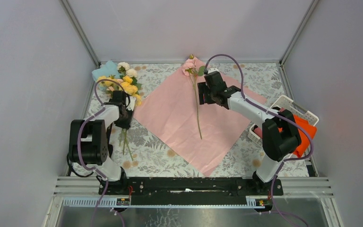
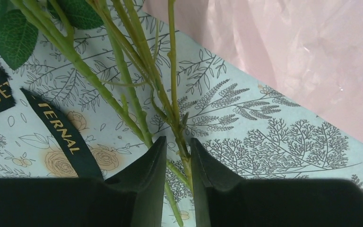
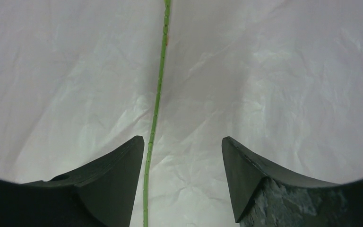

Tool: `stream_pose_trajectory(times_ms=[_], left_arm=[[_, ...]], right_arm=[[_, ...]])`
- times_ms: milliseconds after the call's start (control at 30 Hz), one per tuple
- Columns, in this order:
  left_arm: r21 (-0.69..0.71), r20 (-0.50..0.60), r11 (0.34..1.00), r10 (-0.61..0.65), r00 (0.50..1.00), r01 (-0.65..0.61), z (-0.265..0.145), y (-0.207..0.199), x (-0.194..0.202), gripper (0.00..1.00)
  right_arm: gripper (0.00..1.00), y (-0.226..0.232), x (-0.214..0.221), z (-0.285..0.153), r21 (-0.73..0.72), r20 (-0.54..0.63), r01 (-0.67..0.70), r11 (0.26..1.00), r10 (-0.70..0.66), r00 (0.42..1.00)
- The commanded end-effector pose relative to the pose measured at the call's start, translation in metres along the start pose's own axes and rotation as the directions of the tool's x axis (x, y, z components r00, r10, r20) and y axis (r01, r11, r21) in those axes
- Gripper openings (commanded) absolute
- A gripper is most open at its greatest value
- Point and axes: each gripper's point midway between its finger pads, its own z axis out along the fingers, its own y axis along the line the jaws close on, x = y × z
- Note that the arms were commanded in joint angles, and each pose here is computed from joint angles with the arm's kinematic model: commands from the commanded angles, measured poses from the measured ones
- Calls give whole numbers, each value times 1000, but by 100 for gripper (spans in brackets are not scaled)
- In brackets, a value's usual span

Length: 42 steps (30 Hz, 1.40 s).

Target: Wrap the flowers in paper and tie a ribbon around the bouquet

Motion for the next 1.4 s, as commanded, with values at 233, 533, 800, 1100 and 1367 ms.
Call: stream_pose_trajectory(times_ms=[233, 533, 800, 1100, 1367], left_arm=[[22, 23, 998, -52, 998, 52, 16, 0, -25, 0], [363, 433, 925, -273, 859, 111, -146, -8, -119, 0], [655, 585, 753, -456, 671, -59, -276, -64, -154, 0], [733, 557, 671, -497, 665, -112, -293, -98, -158, 0], [744, 536, 659, -495, 684, -106, -283, -105, -152, 0]], right_arm=[[70, -1, -7, -13, -1, 32, 23, 1000, -22, 999], [68, 91, -23, -80, -393, 235, 291, 872, -211, 949], [78, 246, -67, -187, -840, 412, 324, 436, 124, 902], [83, 321, -92, -165, -924, 283, 174, 342, 300, 911], [0, 324, -82, -123, -900, 200, 62, 432, 281, 939]])
